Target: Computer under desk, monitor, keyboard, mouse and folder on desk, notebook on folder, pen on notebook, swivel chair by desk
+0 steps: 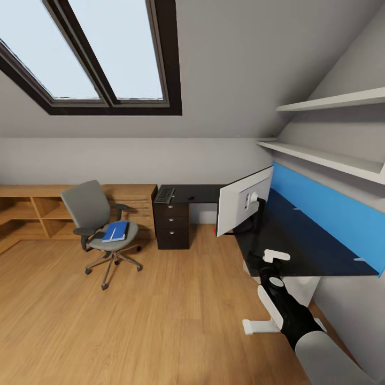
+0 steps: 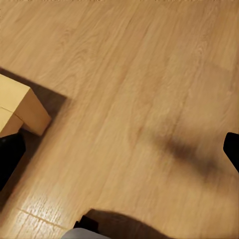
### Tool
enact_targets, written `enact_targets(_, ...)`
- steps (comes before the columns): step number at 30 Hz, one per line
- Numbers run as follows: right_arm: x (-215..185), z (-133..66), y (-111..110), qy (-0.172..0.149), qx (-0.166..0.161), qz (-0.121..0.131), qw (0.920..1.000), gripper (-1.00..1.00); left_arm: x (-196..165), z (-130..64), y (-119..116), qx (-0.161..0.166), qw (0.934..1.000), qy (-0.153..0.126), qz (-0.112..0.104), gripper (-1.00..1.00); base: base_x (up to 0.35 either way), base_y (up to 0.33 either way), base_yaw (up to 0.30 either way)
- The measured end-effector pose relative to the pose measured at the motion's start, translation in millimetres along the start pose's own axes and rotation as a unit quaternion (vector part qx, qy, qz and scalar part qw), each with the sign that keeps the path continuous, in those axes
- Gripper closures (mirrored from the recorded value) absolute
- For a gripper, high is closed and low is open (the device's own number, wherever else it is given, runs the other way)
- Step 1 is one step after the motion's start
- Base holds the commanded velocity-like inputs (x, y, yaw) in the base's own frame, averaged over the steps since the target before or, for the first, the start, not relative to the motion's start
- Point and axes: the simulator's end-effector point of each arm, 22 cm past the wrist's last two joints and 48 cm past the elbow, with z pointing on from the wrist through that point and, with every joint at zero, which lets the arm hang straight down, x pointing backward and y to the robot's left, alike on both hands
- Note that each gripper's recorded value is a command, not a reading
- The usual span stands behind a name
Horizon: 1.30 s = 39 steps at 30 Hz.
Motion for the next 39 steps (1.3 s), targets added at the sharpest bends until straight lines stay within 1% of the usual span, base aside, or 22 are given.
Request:
enact_targets(7,1.5,-0.1,-0.1,0.001,0.000,-0.001,1.0000,-1.00,0.3,-0.3,0.4,-0.001,1.0000,0.000,-0.001,-1.00,0.224,-0.167,0.000)
enact_targets(8,6.5,0.5,-6.0,-0.006,0.006,-0.002,1.0000,-1.00,0.1,-0.5,0.0,0.000,1.0000,0.000,-0.001,-1.00,0.303,-0.022,0.000)
enact_targets(9,8.4,1.3,-6.9,-0.007,0.006,-0.002,1.0000,-1.00,0.1,-0.1,0.0,0.000,1.0000,0.000,-0.001,-1.00,0.313,-0.014,0.000)
enact_targets(10,9.3,1.2,-7.8,-0.012,0.005,-0.002,0.9999,-1.00,0.2,-0.3,0.0,0.000,1.0000,0.000,-0.001,-1.00,0.320,-0.009,0.000)
enact_targets(12,8.4,1.4,-4.5,-0.023,-0.008,0.000,0.9997,-1.00,0.0,-0.3,-0.2,0.000,1.0000,-0.001,-0.001,-1.00,0.325,-0.009,0.000)
enact_targets(17,7.4,1.4,0.3,-0.030,-0.022,0.000,0.9993,-1.00,0.1,-0.3,-0.2,0.000,1.0000,0.000,-0.001,-1.00,0.315,-0.087,0.000)
enact_targets(32,11.9,1.7,0.5,-0.027,-0.026,-0.001,0.9993,-1.00,-0.3,-0.2,0.8,-0.001,1.0000,-0.001,-0.001,-1.00,0.296,-0.163,0.000)
enact_targets(39,12.5,1.9,-0.1,-0.026,-0.025,-0.001,0.9993,-1.00,0.3,-0.2,0.2,0.000,1.0000,0.000,-0.001,-1.00,0.262,-0.222,0.000)
